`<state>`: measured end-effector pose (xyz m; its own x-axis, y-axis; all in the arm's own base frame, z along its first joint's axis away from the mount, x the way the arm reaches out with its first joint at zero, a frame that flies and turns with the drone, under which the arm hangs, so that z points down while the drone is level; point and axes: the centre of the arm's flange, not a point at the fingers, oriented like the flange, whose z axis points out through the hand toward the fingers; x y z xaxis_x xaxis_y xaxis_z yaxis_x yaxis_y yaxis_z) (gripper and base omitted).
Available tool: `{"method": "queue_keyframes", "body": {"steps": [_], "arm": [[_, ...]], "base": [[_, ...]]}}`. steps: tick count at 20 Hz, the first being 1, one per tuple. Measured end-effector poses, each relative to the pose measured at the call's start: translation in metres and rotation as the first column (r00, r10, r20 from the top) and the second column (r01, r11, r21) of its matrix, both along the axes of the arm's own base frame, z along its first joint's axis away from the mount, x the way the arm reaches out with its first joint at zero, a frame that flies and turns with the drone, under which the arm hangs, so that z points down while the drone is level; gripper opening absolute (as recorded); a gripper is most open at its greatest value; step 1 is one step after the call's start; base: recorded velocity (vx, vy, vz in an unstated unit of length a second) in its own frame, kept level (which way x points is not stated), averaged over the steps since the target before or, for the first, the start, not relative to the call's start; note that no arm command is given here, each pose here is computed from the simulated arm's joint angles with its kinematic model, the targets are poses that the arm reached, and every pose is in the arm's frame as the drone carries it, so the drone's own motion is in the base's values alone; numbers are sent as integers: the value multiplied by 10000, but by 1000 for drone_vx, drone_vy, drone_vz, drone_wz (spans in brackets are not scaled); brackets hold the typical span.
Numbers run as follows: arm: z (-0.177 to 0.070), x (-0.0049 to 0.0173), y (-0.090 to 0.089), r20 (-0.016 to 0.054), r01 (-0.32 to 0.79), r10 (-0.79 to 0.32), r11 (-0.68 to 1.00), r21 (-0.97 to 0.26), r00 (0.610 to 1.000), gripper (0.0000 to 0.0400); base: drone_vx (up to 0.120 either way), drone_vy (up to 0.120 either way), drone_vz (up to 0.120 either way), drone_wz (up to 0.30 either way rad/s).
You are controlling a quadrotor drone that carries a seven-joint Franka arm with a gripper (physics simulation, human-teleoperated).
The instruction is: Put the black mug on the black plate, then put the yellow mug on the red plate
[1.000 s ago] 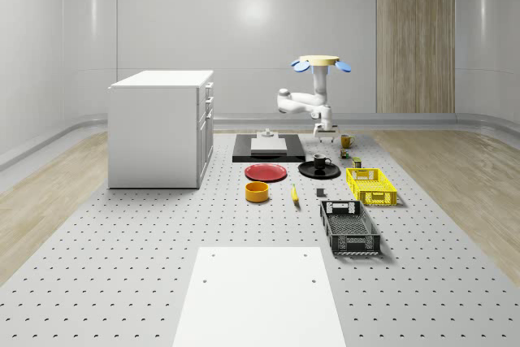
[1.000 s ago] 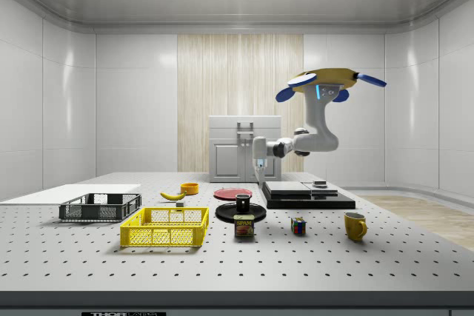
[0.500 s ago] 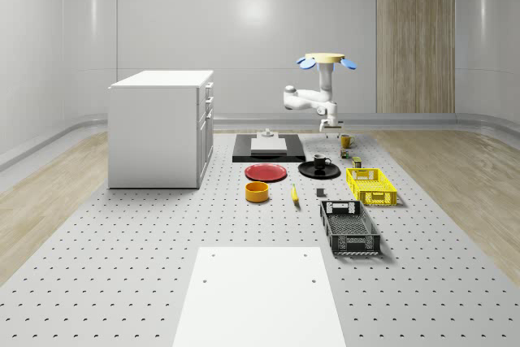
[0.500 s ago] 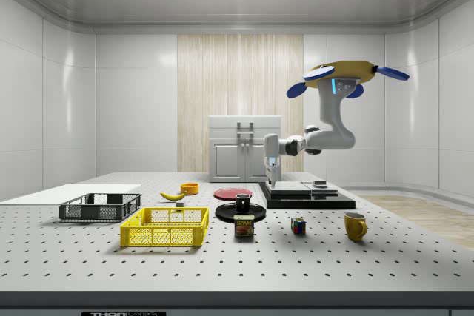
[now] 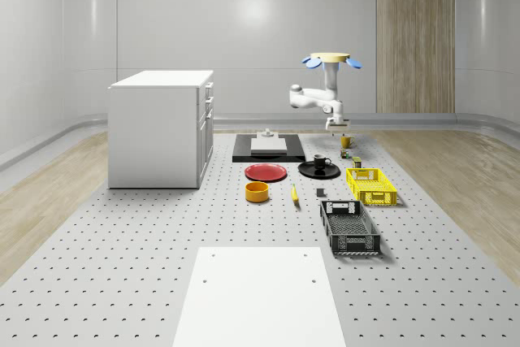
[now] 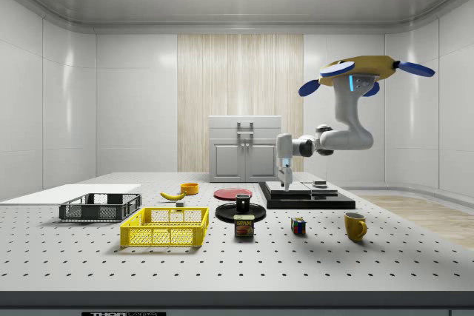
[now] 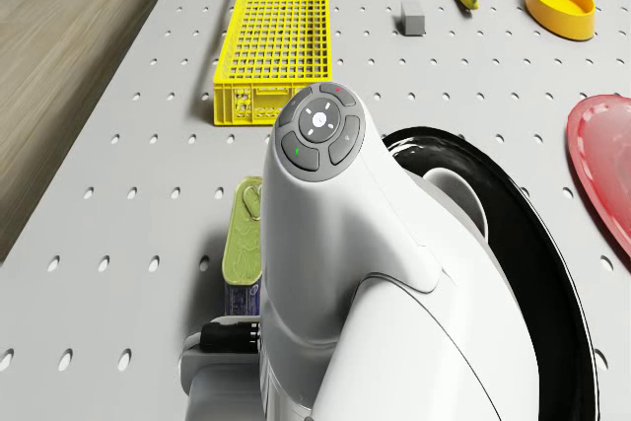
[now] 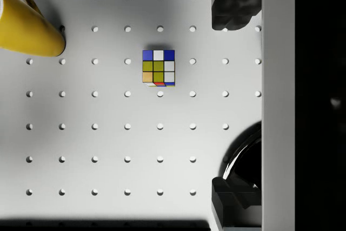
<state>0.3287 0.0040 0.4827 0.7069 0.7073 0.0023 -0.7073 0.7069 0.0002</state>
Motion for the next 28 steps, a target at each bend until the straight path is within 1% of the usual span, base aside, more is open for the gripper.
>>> {"method": "queue_keyframes", "body": {"steps": [7,12,15,20,24,28], "arm": [[0,0,0,0,0,0,10000,0,10000,400],[0,0,0,0,0,0,10000,0,10000,400],[0,0,0,0,0,0,10000,0,10000,400],[0,0,0,0,0,0,10000,0,10000,400],[0,0,0,0,0,0,10000,0,10000,400],[0,0,0,0,0,0,10000,0,10000,400]], "base": [[-120,114,0,0],[-120,0,0,0],[-120,67,0,0],[-120,0,0,0],[-120,0,-100,0],[-120,0,0,0]]}}
